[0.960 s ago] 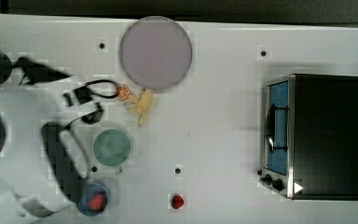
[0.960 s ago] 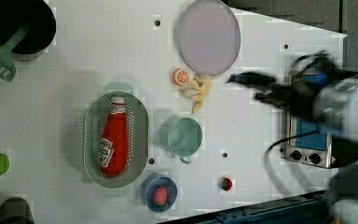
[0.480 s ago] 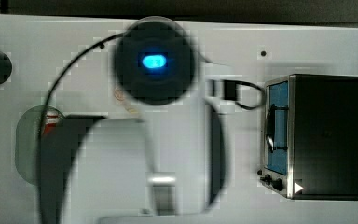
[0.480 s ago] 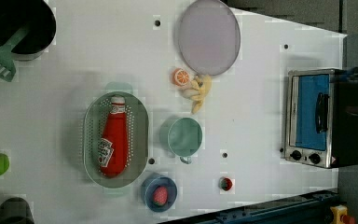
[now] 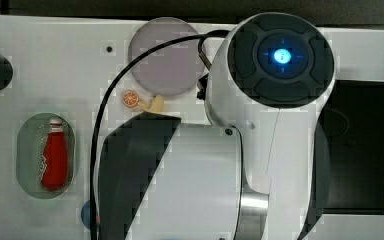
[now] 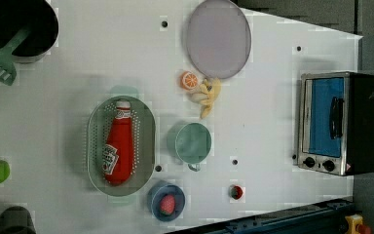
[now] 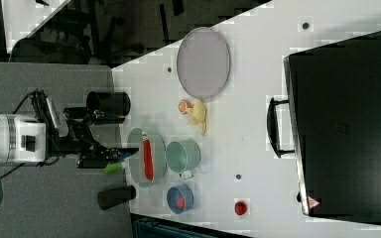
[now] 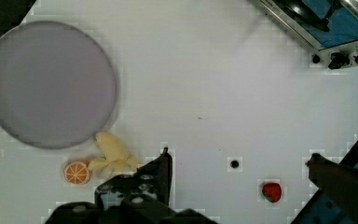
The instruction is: Pick Ketchup from the table and place it in strainer.
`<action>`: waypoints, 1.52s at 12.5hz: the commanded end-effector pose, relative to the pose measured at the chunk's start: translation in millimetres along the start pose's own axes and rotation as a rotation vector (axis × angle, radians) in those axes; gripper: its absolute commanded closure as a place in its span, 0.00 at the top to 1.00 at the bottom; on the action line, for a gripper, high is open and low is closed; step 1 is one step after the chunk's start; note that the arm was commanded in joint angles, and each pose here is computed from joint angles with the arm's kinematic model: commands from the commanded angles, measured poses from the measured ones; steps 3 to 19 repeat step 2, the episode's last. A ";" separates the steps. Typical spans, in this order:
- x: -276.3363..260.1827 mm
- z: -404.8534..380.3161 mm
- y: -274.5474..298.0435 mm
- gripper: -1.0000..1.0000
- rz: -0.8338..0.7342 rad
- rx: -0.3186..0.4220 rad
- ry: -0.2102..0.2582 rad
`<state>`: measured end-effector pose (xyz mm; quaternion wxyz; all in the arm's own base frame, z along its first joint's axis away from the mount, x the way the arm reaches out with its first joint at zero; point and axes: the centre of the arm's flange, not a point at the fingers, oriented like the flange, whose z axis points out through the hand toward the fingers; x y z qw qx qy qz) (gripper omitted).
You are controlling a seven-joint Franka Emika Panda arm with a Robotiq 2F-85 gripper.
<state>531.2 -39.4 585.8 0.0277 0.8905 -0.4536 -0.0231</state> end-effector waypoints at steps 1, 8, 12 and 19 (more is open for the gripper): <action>-18.4 -13.4 -12.1 1.00 -0.047 0.040 0.004; -18.9 -13.2 -12.5 1.00 -0.048 0.039 0.004; -18.9 -13.2 -12.5 1.00 -0.048 0.039 0.004; -18.9 -13.2 -12.5 1.00 -0.048 0.039 0.004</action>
